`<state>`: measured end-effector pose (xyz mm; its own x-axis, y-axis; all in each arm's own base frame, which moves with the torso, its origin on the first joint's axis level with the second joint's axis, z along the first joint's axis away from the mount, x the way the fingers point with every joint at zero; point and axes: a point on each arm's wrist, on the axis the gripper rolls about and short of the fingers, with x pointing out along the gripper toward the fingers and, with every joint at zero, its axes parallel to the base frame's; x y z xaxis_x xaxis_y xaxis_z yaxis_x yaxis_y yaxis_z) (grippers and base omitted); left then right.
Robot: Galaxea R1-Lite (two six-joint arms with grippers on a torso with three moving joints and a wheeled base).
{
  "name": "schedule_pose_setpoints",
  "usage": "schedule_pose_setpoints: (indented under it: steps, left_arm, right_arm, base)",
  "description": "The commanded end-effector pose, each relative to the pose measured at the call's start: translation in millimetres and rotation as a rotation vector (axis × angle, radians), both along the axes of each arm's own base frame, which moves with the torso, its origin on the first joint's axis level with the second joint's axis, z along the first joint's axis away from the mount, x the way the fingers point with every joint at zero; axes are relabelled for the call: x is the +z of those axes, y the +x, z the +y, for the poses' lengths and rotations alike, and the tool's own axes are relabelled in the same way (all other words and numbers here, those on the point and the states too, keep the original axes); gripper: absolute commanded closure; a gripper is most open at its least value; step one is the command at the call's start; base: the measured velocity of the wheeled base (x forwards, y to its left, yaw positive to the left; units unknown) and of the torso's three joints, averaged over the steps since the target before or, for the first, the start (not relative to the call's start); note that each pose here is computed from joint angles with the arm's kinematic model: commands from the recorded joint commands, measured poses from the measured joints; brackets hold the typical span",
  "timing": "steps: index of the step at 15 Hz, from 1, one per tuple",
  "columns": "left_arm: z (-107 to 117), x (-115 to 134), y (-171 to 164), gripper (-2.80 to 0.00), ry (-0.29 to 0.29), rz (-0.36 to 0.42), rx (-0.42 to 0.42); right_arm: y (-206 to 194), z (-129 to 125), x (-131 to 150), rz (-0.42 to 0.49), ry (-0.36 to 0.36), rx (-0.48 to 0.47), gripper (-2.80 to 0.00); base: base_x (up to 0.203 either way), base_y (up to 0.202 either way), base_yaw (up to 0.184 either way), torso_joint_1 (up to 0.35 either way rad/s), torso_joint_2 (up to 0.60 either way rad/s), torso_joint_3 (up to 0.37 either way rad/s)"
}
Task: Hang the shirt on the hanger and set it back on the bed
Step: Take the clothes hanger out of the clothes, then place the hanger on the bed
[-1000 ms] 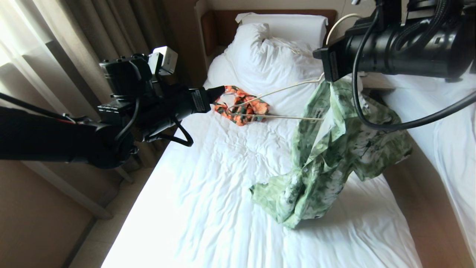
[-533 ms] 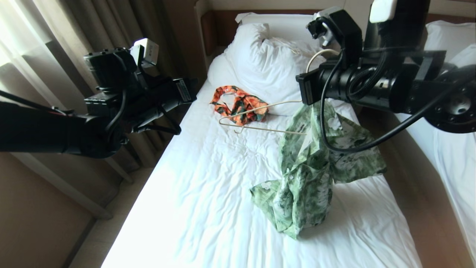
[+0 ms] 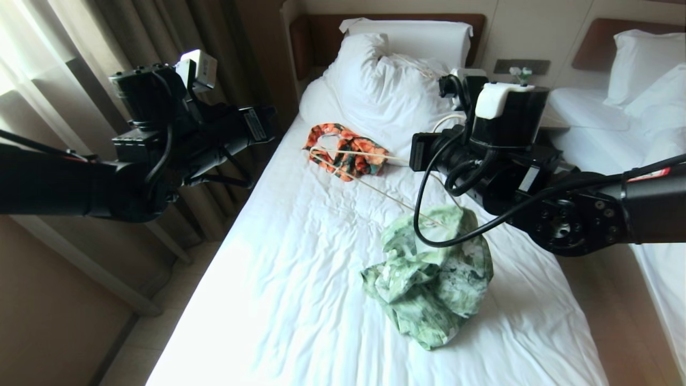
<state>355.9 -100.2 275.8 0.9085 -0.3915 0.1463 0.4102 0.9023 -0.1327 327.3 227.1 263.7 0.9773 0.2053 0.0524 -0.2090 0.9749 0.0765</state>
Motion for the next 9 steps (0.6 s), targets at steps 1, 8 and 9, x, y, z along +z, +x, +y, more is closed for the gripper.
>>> schedule_pose_setpoints:
  steps: [1, 8, 9]
  left_arm:
    - [0.2, 1.1, -0.7, 0.0, -0.002, -0.005, 0.0]
    - [-0.5, 1.5, -1.4, 0.0, 0.001, -0.006, 0.001]
    - [-0.4, 2.1, -1.9, 0.0, 0.002, -0.008, 0.001]
  right_arm:
    - [3.0, 5.1, -13.9, 0.025, -0.003, -0.003, 0.0]
    - [16.5, -5.0, -47.1, 0.195, -0.185, -0.055, 0.0]
    - [20.7, -10.1, -58.2, 0.248, -0.233, -0.054, 0.0]
  base:
    - [0.0, 0.0, 0.0, 0.0, 0.0, 0.0]
    - [0.0, 0.0, 0.0, 0.0, 0.0, 0.0]
    - [0.0, 0.0, 0.0, 0.0, 0.0, 0.0]
